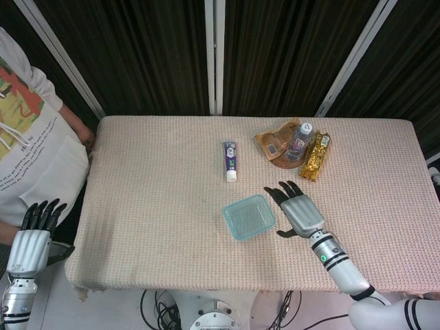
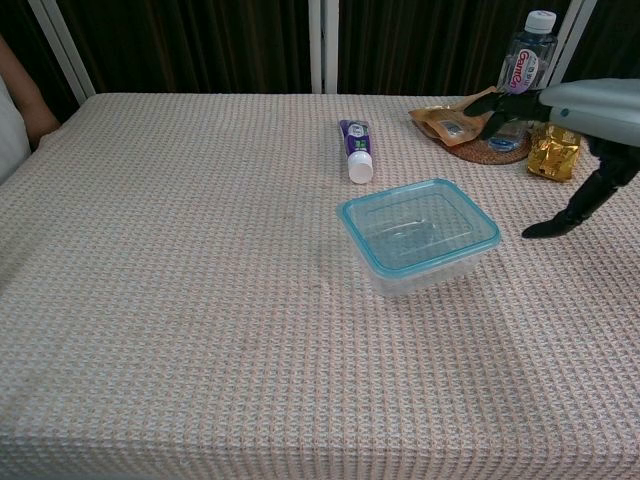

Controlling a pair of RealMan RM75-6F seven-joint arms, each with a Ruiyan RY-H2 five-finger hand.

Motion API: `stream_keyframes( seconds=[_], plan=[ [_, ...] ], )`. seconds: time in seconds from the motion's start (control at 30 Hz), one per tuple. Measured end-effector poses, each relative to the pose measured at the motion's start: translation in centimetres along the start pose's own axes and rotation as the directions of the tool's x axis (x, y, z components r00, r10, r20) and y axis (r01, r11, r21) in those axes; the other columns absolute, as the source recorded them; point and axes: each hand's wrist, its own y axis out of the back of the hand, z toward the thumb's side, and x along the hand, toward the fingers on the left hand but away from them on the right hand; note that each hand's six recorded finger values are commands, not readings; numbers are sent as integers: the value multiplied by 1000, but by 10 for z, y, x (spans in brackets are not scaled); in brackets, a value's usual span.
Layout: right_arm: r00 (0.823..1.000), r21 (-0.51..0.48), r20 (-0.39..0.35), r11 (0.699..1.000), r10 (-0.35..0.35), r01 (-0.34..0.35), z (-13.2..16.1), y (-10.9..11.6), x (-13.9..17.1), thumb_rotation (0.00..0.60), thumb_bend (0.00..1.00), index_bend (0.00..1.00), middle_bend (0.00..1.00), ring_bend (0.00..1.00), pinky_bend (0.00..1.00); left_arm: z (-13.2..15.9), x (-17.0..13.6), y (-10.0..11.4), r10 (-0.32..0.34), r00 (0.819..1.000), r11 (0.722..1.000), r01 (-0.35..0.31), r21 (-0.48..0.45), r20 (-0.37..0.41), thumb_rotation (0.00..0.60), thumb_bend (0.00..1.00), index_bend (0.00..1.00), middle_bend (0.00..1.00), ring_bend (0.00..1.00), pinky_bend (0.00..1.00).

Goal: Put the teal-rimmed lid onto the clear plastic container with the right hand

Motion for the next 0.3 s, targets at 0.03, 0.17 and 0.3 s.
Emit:
stream_keyframes(
  seconds=[0.03, 0.17, 0.3],
  plan=[
    [999, 2, 21, 999, -37, 37, -9, 5, 9, 600, 34, 0, 70, 0, 0, 1, 1, 1, 7, 1000, 1000, -7, 1, 3, 600, 0, 109, 45, 0, 0],
    [982, -3, 107, 988, -155, 157, -42, 16, 49, 600, 36, 0, 9, 0, 0, 2, 3, 1, 15, 1000, 1000, -15, 6, 9, 600, 0, 110, 45, 0, 0],
    [947, -19, 212, 968, -240, 249, -77, 20, 99, 600, 36, 0, 0, 0, 0, 4, 4, 0, 7, 1000, 1000, -7, 10, 6, 600, 0, 110, 45, 0, 0]
  ],
)
